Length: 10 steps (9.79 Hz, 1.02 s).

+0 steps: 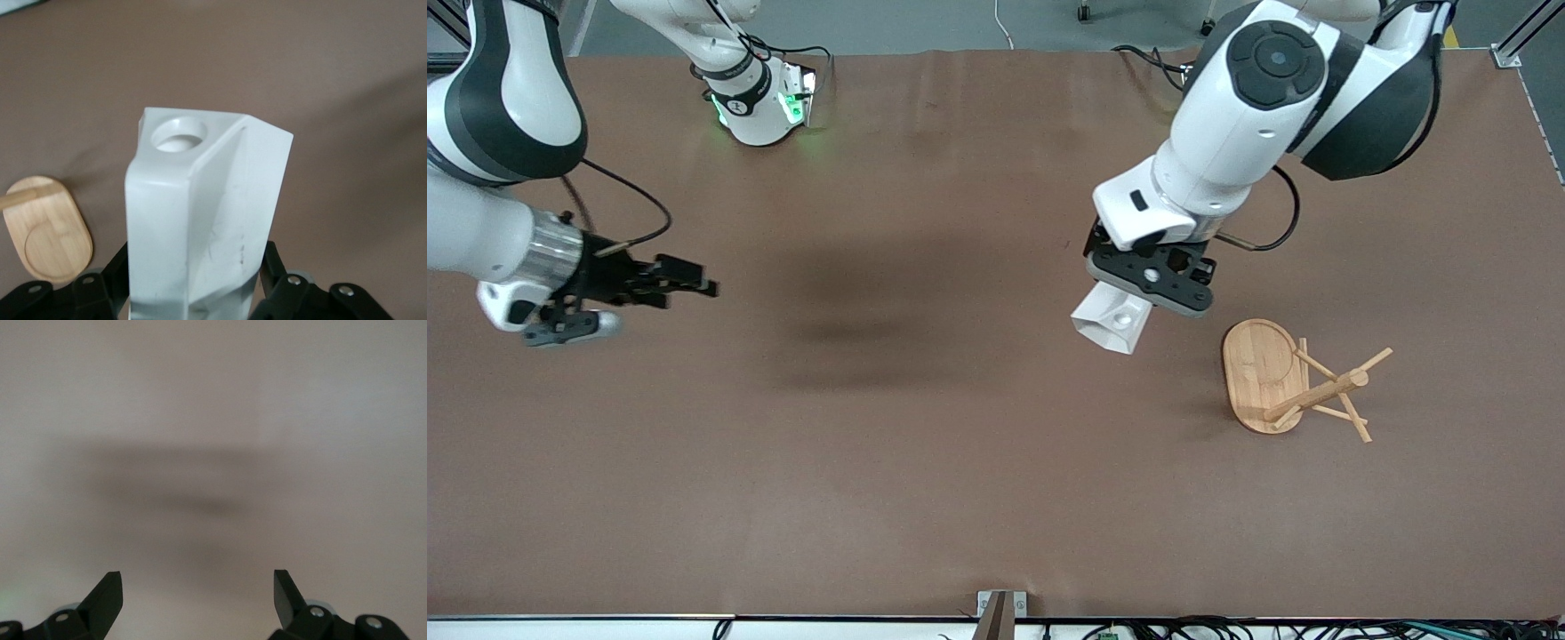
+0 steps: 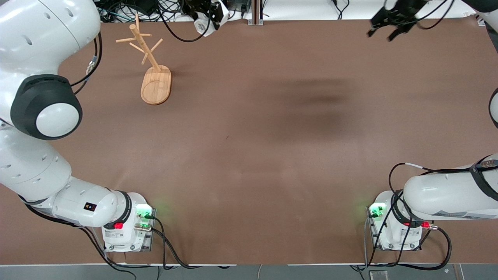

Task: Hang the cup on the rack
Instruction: 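Carry the cup with the left gripper while the right gripper withdraws, then lower the cup with the left gripper onto a rack peg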

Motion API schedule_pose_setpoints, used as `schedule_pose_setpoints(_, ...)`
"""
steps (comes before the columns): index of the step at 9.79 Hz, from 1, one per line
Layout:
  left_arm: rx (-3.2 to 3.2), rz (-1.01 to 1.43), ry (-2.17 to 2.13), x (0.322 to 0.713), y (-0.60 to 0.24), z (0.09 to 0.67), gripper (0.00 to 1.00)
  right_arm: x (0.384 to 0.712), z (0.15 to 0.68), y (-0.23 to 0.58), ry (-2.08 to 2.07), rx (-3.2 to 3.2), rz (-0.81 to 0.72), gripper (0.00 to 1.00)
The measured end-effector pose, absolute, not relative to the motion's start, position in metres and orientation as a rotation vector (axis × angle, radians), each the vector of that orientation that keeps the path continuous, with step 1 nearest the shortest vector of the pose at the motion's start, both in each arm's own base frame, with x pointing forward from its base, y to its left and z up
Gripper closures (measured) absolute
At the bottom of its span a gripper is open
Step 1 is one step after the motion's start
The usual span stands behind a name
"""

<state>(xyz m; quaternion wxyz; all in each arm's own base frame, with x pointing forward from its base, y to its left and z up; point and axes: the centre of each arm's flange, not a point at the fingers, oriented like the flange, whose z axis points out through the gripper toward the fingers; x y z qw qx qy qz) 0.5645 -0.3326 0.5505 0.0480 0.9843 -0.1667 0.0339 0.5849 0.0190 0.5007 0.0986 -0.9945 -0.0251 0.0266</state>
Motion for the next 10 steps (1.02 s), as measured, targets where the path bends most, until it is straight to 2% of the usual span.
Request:
schedule_pose_setpoints(3,3.064,-0.009,-0.281,0.575,-0.295,0.544,0.22,0.583,0.558,-0.013,-0.015,-3.058,0.032,0.0)
schedule_pose_setpoints(7,3.044,-0.124,-0.038,0.586,-0.254,0.522,0.22,0.546,0.648,-0.064,0.123,-3.123,-0.027,0.0)
schedule_pose_setpoints(10,3.034,-0.133,-0.105,0.569,-0.237,0.472,0.22,0.529,0.667,-0.067,0.226,-3.115,-0.003,0.0)
